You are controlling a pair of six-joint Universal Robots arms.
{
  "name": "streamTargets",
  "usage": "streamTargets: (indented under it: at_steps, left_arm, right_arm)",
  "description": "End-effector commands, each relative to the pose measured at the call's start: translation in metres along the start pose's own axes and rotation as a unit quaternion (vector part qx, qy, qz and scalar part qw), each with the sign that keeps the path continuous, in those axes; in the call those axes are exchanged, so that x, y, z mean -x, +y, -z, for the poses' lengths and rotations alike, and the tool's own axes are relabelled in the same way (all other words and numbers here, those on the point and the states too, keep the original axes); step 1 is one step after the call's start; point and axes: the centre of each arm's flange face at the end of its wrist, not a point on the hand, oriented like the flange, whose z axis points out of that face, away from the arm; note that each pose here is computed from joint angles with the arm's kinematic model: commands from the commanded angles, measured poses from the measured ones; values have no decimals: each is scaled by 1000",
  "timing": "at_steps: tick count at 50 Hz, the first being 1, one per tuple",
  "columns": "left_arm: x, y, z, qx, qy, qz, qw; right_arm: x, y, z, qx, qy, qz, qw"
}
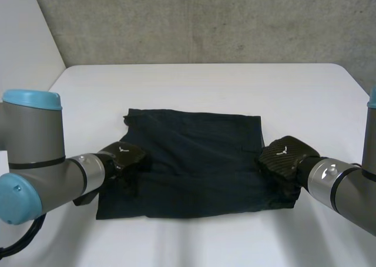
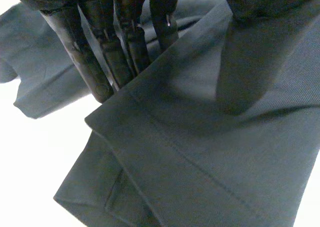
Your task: Fold the shorts.
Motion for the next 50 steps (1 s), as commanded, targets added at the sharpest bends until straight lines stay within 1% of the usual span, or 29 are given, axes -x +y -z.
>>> streamTargets:
  at_steps: [1,6,7,10,11,14,15,16,18,19,22,23,25,26,27,32,34,37,39,41,42,43,46,47,50]
  left_arm:
    - [8,-1,-6,1,-23,-3,1000]
    - [14,-21,-6,-38,-39,-17,998]
    - [15,-26,-6,-48,-42,-21,998]
    - [24,-52,-6,-94,-65,-38,993]
    - [26,-57,-8,-103,-70,-41,991]
    - [39,-80,-14,-142,-95,-51,984]
    - [43,-82,-19,-146,-101,-52,983]
    - [50,-84,-33,-153,-113,-53,980]
    - [59,-88,-46,-160,-132,-54,977]
    - [62,-89,-52,-164,-142,-58,974]
    - [75,-99,-72,-184,-182,-84,962]
    - [78,-102,-83,-194,-197,-102,956]
    - [80,-103,-97,-204,-212,-127,947]
    - [80,-99,-105,-203,-215,-136,946]
    - [77,-93,-119,-202,-219,-160,941]
    - [63,-79,-140,-193,-205,-202,938]
    - [59,-80,-142,-196,-203,-206,937]
    - [48,-81,-142,-207,-187,-213,937]
    - [37,-89,-136,-218,-173,-215,936]
    - [37,-101,-122,-228,-175,-213,934]
    - [38,-108,-114,-234,-177,-211,932]
    - [38,-114,-101,-237,-178,-205,933]
    - [37,-116,-81,-236,-174,-188,937]
    - [37,-115,-67,-232,-170,-173,942]
    - [31,-109,-48,-223,-157,-149,950]
  right_arm:
    - [-2,-3,1,-5,5,3,1000]
    - [-7,-12,-4,-27,19,15,999]
    - [-14,-19,-9,-45,37,20,998]
    - [-26,-28,-24,-72,62,24,995]
    - [-37,-36,-37,-93,82,30,992]
    - [-52,-46,-54,-120,115,37,985]
    - [-62,-52,-65,-139,140,41,980]
    - [-67,-54,-72,-147,151,42,977]
    - [-75,-56,-88,-163,173,47,970]
    - [-80,-55,-105,-176,192,51,964]
    - [-87,-53,-130,-196,220,56,954]
    - [-87,-49,-146,-208,226,59,950]
    - [-85,-43,-162,-216,228,63,947]
    - [-83,-41,-169,-220,228,64,946]
    - [-76,-37,-183,-229,226,68,945]
    - [-63,-24,-212,-247,219,74,941]
    - [-61,-22,-214,-245,219,72,942]
    - [-67,-31,-207,-251,227,66,939]
    - [-75,-44,-190,-259,235,51,935]
    - [-81,-53,-173,-262,240,33,934]
    - [-83,-55,-165,-259,239,22,936]
    - [-87,-62,-149,-262,235,-1,936]
    - [-87,-65,-128,-252,215,-40,943]
    - [-83,-64,-115,-239,198,-62,948]
    - [-77,-59,-99,-210,172,-96,958]
